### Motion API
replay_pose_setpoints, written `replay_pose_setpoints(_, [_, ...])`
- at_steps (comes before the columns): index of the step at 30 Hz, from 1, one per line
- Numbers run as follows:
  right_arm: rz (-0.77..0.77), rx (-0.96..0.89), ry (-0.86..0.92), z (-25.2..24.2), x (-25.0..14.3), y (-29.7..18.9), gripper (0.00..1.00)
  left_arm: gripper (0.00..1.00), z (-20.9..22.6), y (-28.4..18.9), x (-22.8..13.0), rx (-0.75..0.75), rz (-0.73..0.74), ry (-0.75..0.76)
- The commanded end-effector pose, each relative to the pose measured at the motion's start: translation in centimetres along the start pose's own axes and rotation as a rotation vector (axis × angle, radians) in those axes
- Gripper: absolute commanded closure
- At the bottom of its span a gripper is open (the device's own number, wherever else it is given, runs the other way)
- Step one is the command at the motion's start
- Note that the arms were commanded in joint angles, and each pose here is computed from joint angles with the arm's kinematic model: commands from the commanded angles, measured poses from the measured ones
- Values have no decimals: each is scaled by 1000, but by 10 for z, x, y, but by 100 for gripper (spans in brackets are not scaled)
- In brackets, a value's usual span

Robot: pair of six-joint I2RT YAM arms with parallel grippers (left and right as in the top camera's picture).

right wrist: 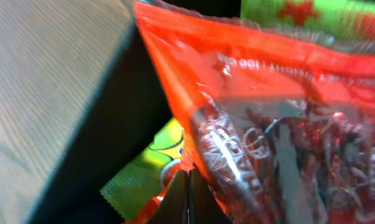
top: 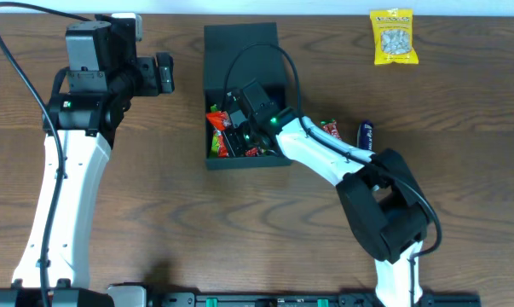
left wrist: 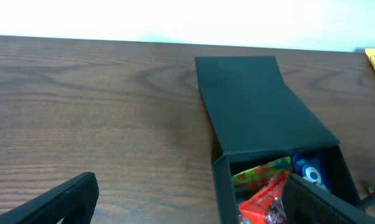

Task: Pack container
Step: 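Press the red Hacks bag down into the box with the right gripper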

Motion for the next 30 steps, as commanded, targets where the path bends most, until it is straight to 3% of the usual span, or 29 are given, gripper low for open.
replay_pose_setpoints(1, [-152,31,-68,7,48,-51,99,5,-4,-13,13,-5,-47,8])
replay_pose_setpoints(5, [-226,6,-98,3,64,-91,99,5,-4,-13,13,-5,-47,8])
replay_pose_setpoints(8, [-182,-15,-93,-8,54,-96,99,5,-4,-13,13,-5,-47,8])
replay_pose_setpoints(21, [78,7,-79,-23,-10,-13,99,5,-4,-13,13,-5,-46,7])
replay_pose_setpoints(30, [31,9,-97,-31,-4,10,99,5,-4,-13,13,-5,-46,7])
Point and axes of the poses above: each gripper's point midway between its finger pads, its own y axis out along the fingers, its own z axis along the line the jaws close on, x = y × z, the point moved 3 cm from there along -y, back along the fingers, and after that the axes turned 6 degrees about -y, right-handed, at the moved point
